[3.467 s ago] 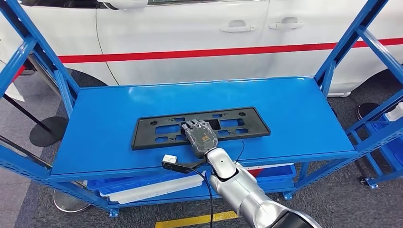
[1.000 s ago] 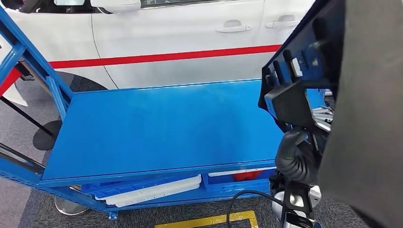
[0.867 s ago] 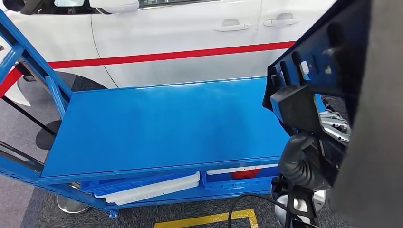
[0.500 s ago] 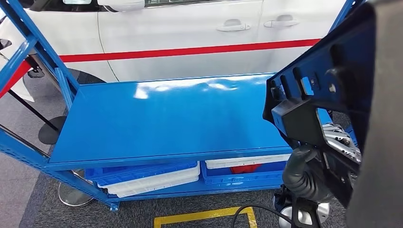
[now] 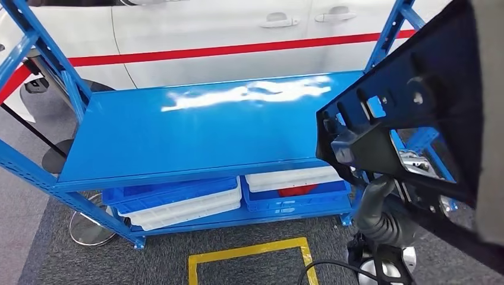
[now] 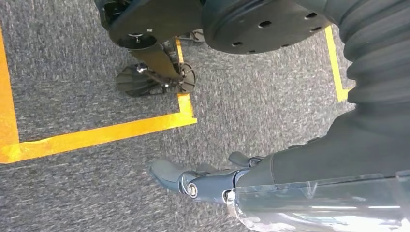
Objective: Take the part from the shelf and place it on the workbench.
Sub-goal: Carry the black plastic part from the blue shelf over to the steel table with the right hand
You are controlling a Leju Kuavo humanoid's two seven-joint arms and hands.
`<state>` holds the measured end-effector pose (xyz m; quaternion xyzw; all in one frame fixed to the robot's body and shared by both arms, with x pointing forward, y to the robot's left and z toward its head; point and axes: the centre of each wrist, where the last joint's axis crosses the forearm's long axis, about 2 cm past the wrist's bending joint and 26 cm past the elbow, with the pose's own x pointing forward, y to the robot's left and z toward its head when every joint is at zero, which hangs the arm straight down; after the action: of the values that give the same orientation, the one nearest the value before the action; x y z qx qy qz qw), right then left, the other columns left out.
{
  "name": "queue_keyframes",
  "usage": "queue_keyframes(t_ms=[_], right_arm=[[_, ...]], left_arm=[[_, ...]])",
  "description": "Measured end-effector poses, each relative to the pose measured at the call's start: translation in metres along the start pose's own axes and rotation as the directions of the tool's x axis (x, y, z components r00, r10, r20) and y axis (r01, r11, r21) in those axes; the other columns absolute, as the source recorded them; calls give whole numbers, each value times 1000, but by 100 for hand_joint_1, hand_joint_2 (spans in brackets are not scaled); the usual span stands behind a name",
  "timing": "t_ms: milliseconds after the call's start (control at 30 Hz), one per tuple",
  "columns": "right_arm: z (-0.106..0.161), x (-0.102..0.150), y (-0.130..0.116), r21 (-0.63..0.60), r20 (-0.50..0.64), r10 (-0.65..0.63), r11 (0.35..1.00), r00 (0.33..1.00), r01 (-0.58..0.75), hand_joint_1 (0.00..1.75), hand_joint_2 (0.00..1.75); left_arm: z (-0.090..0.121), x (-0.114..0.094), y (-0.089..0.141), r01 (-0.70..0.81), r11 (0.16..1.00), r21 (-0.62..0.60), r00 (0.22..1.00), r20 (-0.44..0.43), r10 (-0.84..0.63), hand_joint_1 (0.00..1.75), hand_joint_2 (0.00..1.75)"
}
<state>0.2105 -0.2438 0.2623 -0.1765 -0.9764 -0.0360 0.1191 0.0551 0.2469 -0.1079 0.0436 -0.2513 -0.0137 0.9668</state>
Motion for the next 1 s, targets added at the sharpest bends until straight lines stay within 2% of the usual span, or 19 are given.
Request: queue_keyframes(t_ms=[167, 267, 533, 833, 1000], right_arm=[[9, -7, -8, 29, -66, -78, 996, 995, 81, 175, 175], [21, -12, -22, 62, -102, -36, 997, 994, 43, 175, 175], [53, -19, -84, 120, -239, 127, 988, 963, -100, 175, 175], [67, -6, -162, 94, -372, 67, 995, 926, -35, 175, 175], [70, 3, -184, 65, -384, 109, 994, 917, -91, 175, 175]], left_arm=[[1, -3, 2, -55, 997, 51, 998, -22, 56, 0, 175], [1, -5, 3, -90, 993, 75, 995, -23, 92, 0, 175], [3, -8, 1, -153, 980, 125, 986, -45, 159, 0, 175], [6, -12, -2, -160, 974, 161, 980, -91, 176, 0, 175], [3, -8, 0, -152, 975, 162, 981, -96, 169, 0, 175]])
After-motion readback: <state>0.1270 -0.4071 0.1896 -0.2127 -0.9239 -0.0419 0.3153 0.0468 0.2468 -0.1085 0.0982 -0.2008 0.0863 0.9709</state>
